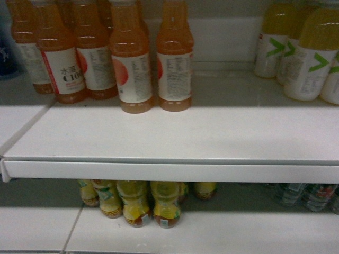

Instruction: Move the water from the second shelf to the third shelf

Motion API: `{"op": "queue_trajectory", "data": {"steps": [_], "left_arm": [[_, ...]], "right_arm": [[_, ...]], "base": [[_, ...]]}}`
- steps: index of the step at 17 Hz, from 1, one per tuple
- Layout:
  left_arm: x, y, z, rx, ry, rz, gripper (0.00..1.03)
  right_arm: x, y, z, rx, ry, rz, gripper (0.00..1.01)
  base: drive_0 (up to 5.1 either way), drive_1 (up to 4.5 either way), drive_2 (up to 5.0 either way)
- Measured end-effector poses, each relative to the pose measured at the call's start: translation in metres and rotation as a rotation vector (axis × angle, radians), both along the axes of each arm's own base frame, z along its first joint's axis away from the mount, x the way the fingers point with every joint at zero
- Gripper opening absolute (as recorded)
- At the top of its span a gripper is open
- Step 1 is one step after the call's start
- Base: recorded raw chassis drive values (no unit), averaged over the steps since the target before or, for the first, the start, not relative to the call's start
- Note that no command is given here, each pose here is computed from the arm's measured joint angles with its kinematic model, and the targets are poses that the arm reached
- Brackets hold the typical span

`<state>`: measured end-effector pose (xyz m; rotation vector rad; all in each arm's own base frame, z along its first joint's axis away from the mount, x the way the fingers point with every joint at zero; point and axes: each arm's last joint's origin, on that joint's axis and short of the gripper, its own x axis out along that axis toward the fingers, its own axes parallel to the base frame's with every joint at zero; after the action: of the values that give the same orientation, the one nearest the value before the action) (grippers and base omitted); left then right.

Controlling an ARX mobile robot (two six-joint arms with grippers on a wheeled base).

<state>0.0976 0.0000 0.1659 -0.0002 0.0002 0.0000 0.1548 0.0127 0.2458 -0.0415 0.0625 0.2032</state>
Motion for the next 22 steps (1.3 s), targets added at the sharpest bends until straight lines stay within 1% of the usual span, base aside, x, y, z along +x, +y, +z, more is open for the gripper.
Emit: {"op": "queue_trajectory", "data": {"steps": [22], "left_arm": [[0.0000, 0.0000, 0.0000, 0.000, 0.000, 0.000, 0.98]], "right_arm": [[0.0001, 0.0000, -0.0004, -0.001, 0.003, 0.001, 0.41]], "base": [[-5.0, 2.42, 2.4]]}}
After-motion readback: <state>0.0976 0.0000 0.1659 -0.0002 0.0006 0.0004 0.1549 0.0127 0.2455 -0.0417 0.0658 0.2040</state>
